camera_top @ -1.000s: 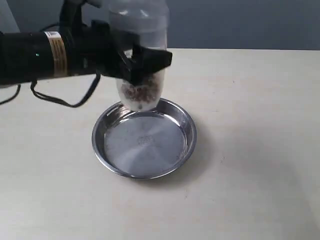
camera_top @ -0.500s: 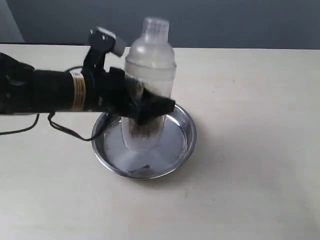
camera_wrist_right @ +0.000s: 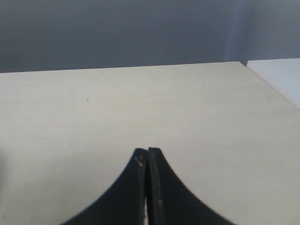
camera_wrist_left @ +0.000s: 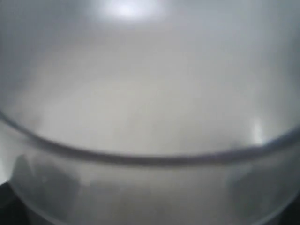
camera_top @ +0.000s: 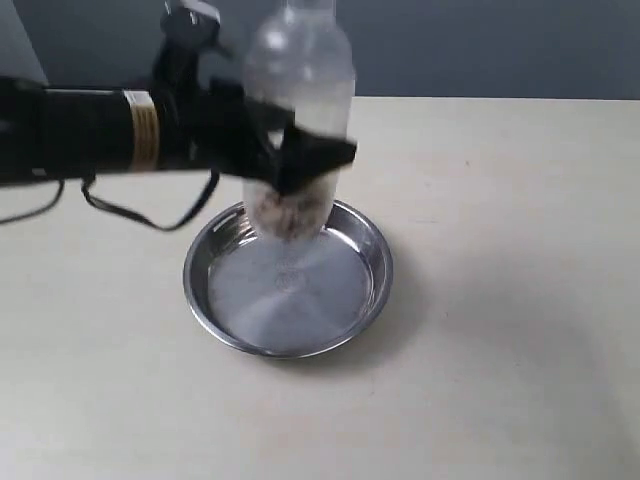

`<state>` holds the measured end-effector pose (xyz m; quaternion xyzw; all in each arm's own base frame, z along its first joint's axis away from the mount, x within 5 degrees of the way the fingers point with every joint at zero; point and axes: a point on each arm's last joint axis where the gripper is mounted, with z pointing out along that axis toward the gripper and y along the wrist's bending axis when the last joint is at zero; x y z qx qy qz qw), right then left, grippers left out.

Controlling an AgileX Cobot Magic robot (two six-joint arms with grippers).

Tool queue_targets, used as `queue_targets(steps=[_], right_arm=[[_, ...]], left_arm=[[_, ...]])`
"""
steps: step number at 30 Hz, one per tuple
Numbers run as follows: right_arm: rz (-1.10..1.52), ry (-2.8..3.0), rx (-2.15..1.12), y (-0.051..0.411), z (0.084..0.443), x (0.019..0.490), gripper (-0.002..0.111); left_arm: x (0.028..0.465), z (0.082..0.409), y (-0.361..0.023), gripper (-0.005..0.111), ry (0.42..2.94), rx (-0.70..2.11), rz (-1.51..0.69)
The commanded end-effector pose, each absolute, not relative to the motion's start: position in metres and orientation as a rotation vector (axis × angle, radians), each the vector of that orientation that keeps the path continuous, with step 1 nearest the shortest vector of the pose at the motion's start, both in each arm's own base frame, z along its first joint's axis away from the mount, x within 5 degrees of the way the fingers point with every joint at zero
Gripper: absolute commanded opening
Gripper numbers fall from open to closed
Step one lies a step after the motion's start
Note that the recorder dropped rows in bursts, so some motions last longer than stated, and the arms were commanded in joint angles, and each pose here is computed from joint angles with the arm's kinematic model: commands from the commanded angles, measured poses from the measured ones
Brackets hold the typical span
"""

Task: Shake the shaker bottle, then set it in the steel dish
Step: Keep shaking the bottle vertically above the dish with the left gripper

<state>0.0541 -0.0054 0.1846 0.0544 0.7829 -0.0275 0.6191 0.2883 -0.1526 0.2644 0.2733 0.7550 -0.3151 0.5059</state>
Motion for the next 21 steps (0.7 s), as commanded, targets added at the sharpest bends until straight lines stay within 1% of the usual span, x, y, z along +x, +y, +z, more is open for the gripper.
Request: queue_targets(steps=[1, 2, 3, 4, 5, 6, 7, 8, 9, 10, 11, 12, 13, 14, 15, 16, 17, 18, 19, 21], right_arm=[[-0.068, 1.783, 0.126, -0.006, 0.186, 0.054, -0.001], [-0.068, 1.783, 0.126, -0.006, 0.186, 0.054, -0.001], [-0.068, 1.783, 0.126, -0.006, 0.186, 0.054, -0.001], [-0.068, 1.783, 0.126, -0.006, 0.186, 0.054, -0.001], [-0.068, 1.783, 0.126, -0.006, 0.186, 0.054, -0.001], [-0.068, 1.783, 0.126, -0.006, 0.186, 0.054, -0.001], [-0.068, 1.783, 0.126, -0.006, 0.186, 0.054, -0.001], [-0.068, 1.783, 0.126, -0.006, 0.186, 0.054, -0.001], [-0.068, 1.783, 0.126, -0.006, 0.186, 0.054, -0.001], [-0.068, 1.783, 0.126, -0.006, 0.186, 0.054, -0.001], [-0.068, 1.783, 0.126, -0.006, 0.186, 0.054, -0.001], [-0.068, 1.783, 0.126, -0.006, 0.186, 0.054, -0.001], [-0.068, 1.783, 0.126, -0.006, 0.186, 0.054, -0.001], [-0.068, 1.783, 0.126, -0.006, 0.186, 0.054, -0.001], [-0.068, 1.783, 0.126, -0.006, 0.186, 0.054, -0.001], [-0.068, 1.783, 0.126, -0.006, 0.186, 0.054, -0.001], [-0.068, 1.783, 0.126, -0.006, 0.186, 0.054, -0.001], [-0.068, 1.783, 0.126, -0.006, 0.186, 0.054, -0.001], [-0.068, 1.783, 0.126, -0.006, 0.186, 0.054, -0.001], [-0.068, 1.783, 0.126, -0.006, 0.186, 0.054, -0.001]], left_arm=[[0.285, 0.253, -0.163, 0.0, 1.907, 0.676, -0.628], [0.289, 0.201, -0.163, 0.0, 2.056, 0.602, -0.752], [0.288, 0.198, -0.162, 0.0, 2.023, 0.582, -0.877], [0.289, 0.224, -0.156, 0.0, 1.848, 0.547, -1.043], [0.29, 0.256, -0.152, 0.0, 1.711, 0.54, -1.063], [0.289, 0.281, -0.15, 0.0, 1.658, 0.607, -0.946], [0.288, 0.286, -0.153, 0.0, 1.703, 0.684, -0.78], [0.287, 0.27, -0.157, 0.0, 1.808, 0.69, -0.673], [0.288, 0.235, -0.16, 0.0, 1.929, 0.685, -0.641], [0.286, 0.211, -0.162, 0.0, 1.97, 0.677, -0.701], [0.284, 0.215, -0.162, 0.0, 1.828, 0.693, -0.81], [0.282, 0.228, -0.162, 0.0, 1.714, 0.702, -0.847], [0.28, 0.251, -0.158, 0.0, 1.573, 0.679, -0.841], [0.278, 0.263, -0.155, 0.0, 1.517, 0.674, -0.795], [0.279, 0.263, -0.154, 0.0, 1.542, 0.666, -0.737], [0.28, 0.243, -0.153, 0.0, 1.674, 0.667, -0.672], [0.279, 0.208, -0.152, 0.0, 1.819, 0.637, -0.671], [0.276, 0.196, -0.152, 0.0, 1.842, 0.59, -0.727], [0.273, 0.193, -0.151, 0.0, 1.819, 0.5, -0.831], [0.268, 0.211, -0.146, 0.0, 1.697, 0.381, -1.007]])
